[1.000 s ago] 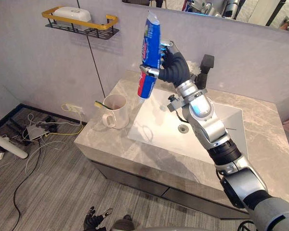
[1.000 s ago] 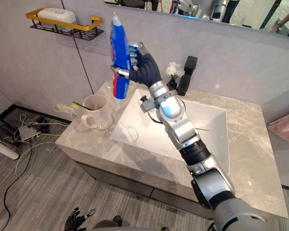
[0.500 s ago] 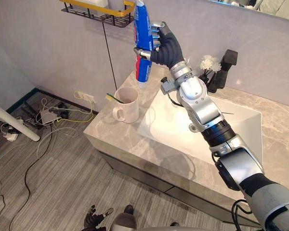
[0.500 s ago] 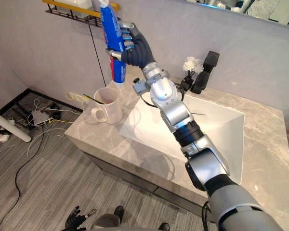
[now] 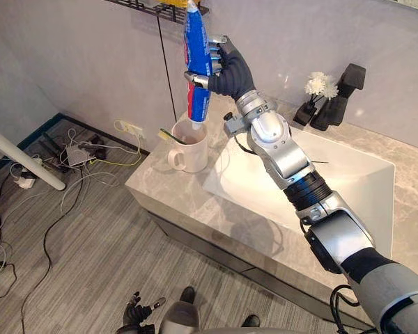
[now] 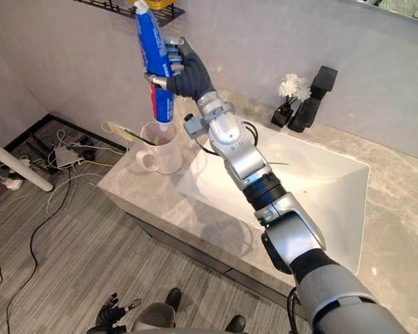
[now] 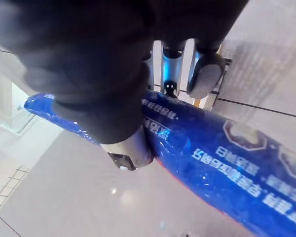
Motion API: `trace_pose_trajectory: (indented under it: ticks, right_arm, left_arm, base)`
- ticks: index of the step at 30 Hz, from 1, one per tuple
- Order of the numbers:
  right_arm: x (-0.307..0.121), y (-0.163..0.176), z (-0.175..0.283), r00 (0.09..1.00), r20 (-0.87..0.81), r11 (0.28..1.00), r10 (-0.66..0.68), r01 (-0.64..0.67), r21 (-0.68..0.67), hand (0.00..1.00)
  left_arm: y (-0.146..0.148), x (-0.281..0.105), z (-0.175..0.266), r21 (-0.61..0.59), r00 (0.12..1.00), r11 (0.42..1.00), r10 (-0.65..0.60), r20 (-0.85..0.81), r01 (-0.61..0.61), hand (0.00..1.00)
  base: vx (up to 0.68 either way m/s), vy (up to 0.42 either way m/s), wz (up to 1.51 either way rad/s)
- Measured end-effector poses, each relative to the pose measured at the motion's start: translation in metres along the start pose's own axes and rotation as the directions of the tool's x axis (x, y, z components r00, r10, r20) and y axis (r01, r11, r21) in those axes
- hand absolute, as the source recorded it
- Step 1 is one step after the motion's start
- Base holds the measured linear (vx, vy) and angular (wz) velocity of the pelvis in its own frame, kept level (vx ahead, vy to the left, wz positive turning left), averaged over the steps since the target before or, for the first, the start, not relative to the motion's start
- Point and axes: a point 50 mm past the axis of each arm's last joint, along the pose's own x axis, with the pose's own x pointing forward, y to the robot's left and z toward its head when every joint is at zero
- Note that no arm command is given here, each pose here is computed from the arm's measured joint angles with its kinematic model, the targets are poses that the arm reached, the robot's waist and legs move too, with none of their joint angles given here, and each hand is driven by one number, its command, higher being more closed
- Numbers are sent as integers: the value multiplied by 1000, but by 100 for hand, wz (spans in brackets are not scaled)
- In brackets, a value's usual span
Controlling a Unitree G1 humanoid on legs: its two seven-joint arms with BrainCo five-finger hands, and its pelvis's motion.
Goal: Organize washtable
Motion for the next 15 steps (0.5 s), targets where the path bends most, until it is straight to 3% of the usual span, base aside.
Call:
trace_pose_trajectory:
  ticks: [15]
  right_arm:
    - [-21,17,-29,994,-95,998,45,-41,42,100]
  left_arm:
    - [-1,0,1,8,1000,1000,9,5,-9,0]
  base:
    - [0,0,0]
